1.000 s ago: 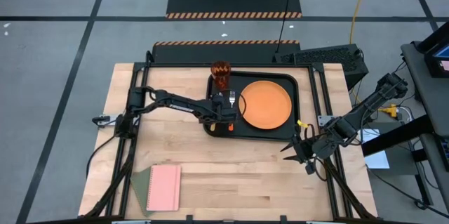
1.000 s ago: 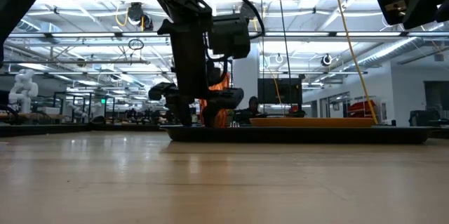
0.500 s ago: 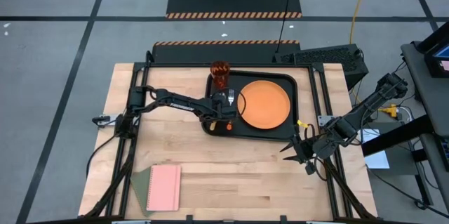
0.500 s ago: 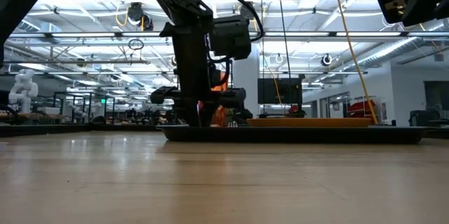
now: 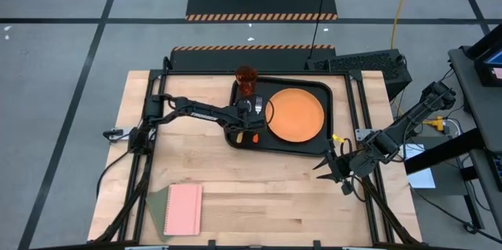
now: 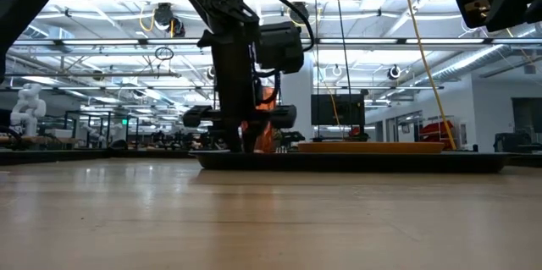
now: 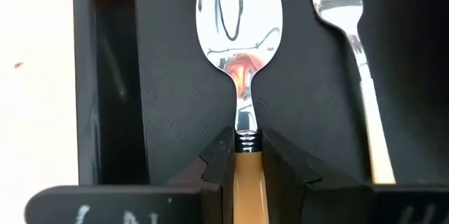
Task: Pick and place plate/cup/fork/spoon on tray
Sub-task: Put the yellow spoon on the black serving tray to the left of the orange fork
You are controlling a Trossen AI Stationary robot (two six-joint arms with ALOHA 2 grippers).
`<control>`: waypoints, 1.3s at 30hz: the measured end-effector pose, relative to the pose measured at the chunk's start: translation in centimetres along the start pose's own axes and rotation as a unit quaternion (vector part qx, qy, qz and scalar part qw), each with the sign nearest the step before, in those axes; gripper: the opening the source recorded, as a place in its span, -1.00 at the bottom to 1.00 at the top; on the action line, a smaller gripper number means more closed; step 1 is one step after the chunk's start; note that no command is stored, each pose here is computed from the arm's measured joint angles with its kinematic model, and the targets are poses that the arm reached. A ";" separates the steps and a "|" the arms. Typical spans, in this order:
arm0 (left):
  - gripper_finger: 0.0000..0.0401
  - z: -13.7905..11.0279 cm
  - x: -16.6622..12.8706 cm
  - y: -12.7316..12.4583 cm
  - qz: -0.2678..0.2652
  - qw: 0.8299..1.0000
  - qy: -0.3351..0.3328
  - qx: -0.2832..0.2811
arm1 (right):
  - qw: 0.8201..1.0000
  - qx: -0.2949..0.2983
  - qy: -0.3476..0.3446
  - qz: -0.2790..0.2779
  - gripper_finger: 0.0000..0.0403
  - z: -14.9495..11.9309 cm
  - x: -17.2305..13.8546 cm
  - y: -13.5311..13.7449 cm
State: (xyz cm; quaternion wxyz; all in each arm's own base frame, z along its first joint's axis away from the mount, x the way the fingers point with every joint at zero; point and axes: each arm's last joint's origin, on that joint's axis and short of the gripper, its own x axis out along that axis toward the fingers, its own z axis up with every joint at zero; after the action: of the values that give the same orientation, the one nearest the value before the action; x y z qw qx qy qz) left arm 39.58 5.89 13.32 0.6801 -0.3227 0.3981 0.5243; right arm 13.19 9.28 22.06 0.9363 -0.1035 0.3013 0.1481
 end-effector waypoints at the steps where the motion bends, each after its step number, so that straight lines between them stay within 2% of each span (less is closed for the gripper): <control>1: -0.67 0.1 0.0 -0.1 0.000 1.000 -0.004 -0.006 | 1.000 0.000 0.000 0.000 -0.35 0.0 0.0 0.0; 10: -0.67 1.7 -0.4 -0.5 -0.006 0.999 -0.032 -0.033 | 1.000 0.000 0.000 0.000 -0.35 0.0 0.0 0.0; 17: -0.67 2.0 -0.3 -0.5 -0.009 0.997 -0.041 -0.061 | 1.000 0.000 0.000 0.001 -0.35 0.0 0.0 0.0; 39: -0.67 0.5 -0.1 -0.5 -0.014 0.998 -0.041 -0.038 | 1.000 0.001 0.001 0.003 -0.35 0.0 0.0 0.0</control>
State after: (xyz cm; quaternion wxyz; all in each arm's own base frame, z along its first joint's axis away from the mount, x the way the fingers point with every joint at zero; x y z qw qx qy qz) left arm 40.15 6.11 13.68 0.6903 -0.3322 0.3452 0.5422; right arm 13.18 9.29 22.05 0.9358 -0.1014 0.3023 0.1501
